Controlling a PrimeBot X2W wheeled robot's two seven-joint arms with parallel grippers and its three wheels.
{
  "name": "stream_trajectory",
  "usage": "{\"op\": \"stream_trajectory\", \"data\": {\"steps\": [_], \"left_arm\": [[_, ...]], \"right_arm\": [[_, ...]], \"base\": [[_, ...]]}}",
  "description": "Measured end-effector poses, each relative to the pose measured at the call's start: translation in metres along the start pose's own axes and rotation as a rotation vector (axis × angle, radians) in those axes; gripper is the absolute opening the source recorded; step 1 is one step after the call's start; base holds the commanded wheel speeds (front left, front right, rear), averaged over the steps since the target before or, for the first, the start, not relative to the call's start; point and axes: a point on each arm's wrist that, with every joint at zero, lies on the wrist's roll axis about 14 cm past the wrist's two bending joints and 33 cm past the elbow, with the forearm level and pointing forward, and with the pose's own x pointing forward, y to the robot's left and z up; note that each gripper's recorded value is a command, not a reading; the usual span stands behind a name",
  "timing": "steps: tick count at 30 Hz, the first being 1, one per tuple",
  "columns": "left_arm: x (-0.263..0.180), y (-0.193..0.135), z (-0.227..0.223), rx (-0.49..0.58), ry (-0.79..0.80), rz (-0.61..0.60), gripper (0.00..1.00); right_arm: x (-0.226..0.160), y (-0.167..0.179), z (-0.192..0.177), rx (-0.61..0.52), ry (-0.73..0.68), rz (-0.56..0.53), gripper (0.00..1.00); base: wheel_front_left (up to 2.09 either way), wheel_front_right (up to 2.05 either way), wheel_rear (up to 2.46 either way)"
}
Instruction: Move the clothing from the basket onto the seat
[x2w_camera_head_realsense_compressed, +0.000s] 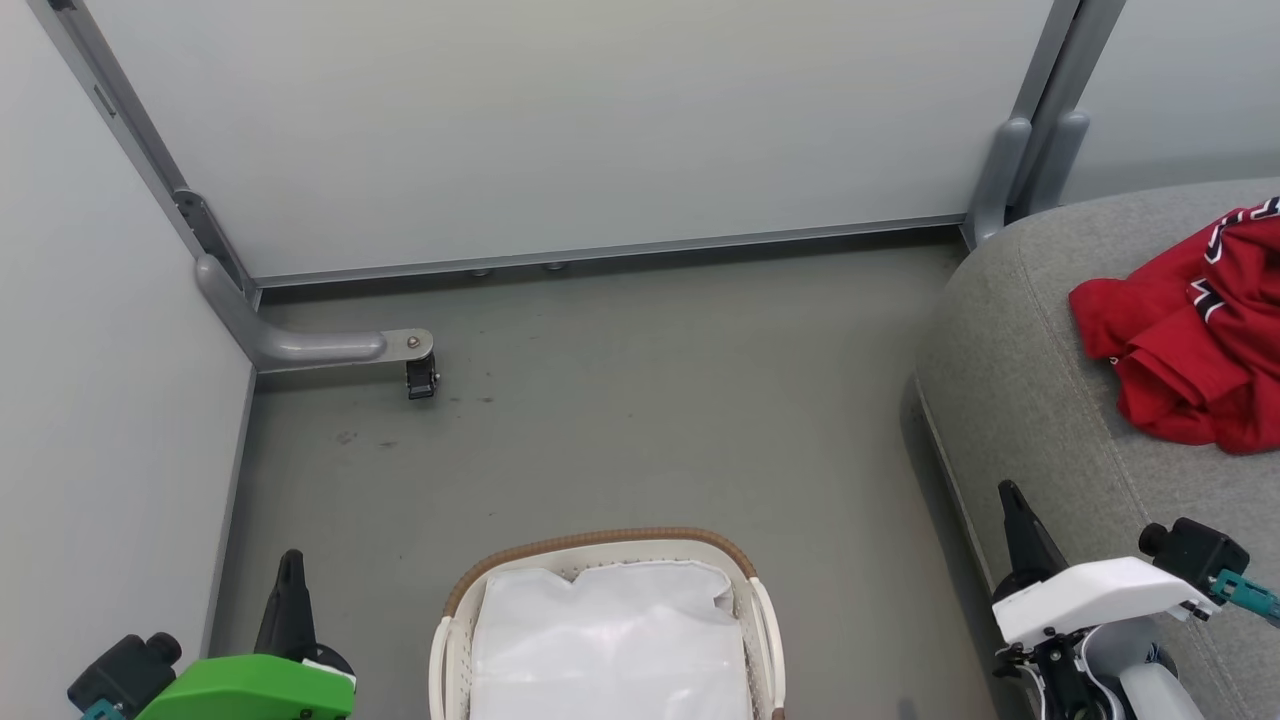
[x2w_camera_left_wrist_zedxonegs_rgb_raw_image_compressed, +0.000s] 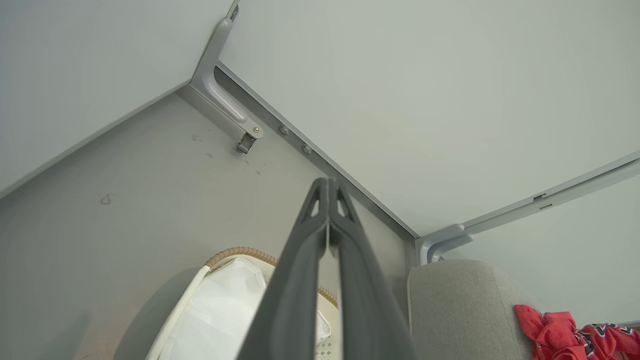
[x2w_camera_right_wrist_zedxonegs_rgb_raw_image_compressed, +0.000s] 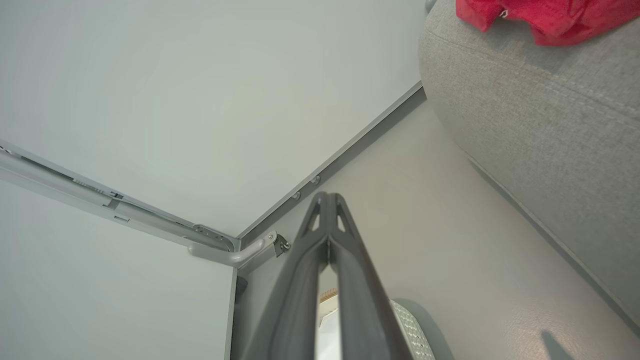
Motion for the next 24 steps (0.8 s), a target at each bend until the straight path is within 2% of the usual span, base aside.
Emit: {"op": "stream_trajectory", "data": {"steps": [24], "left_arm": [[0.008,-0.011,0.015,-0.264,-0.017,-0.028,0.0]], "right_arm": [[0.001,0.004,0.015,0.279,-0.023,0.014,0.0]], "base": [[0.0,0.0,0.0]]}}
